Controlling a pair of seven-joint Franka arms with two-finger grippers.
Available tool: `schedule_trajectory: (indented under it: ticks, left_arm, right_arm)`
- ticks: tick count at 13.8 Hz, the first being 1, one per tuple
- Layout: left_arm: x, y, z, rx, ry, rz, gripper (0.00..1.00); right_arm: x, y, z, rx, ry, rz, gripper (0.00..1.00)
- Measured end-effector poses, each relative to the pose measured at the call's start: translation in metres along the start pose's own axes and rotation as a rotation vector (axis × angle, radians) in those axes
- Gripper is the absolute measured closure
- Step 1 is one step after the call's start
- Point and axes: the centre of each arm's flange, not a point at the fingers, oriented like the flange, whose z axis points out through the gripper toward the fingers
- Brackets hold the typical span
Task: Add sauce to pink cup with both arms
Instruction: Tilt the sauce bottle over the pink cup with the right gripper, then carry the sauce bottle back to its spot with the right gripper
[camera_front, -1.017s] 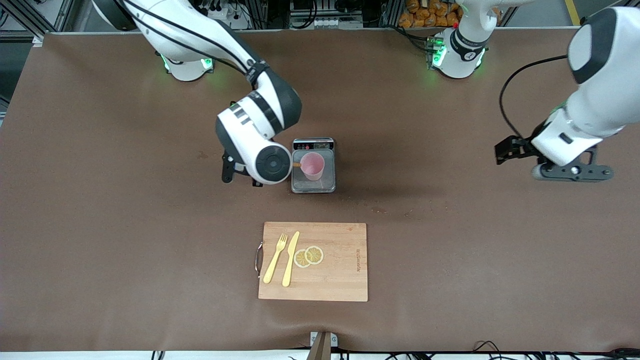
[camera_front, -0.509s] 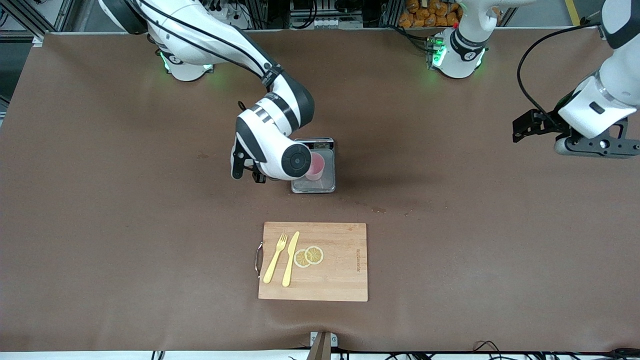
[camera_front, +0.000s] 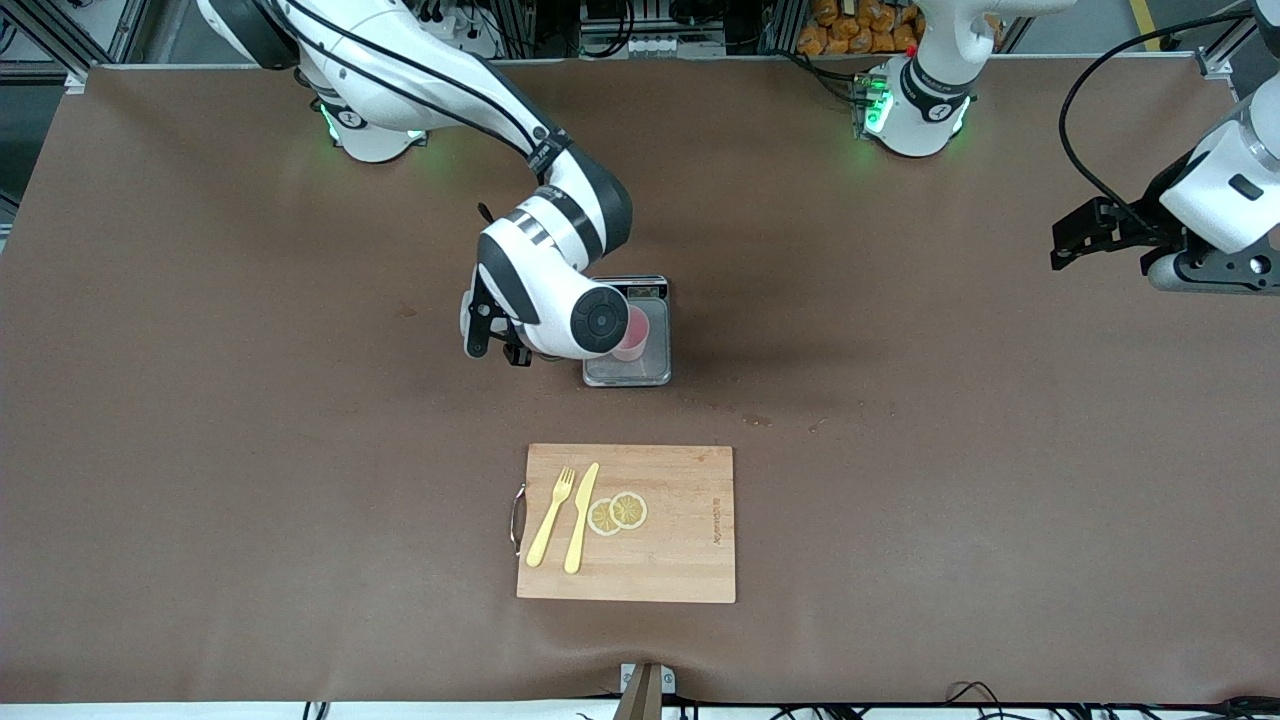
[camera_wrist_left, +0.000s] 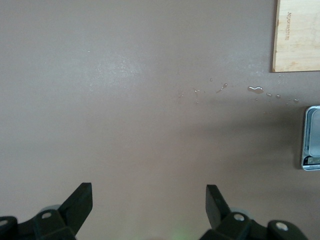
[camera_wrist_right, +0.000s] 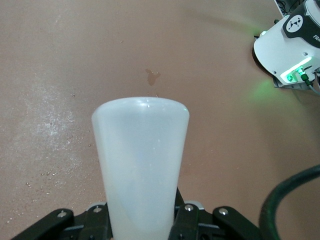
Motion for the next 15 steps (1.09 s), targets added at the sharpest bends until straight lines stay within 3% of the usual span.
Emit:
schedule_trajectory:
  ticks: [6,15]
  left_arm:
    - [-0.001,0.002,-0.001,0.000,-0.004,-0.006,0.00]
    - [-0.003,0.002,0.001,0.001,-0.021,-0.005,0.00]
  right_arm:
    - [0.008,-0.006,-0.004,-0.014,-0.031,-0.001,0.63]
    - [0.083,-0.047,-0.020,-0.129,-0.282,-0.085,0.63]
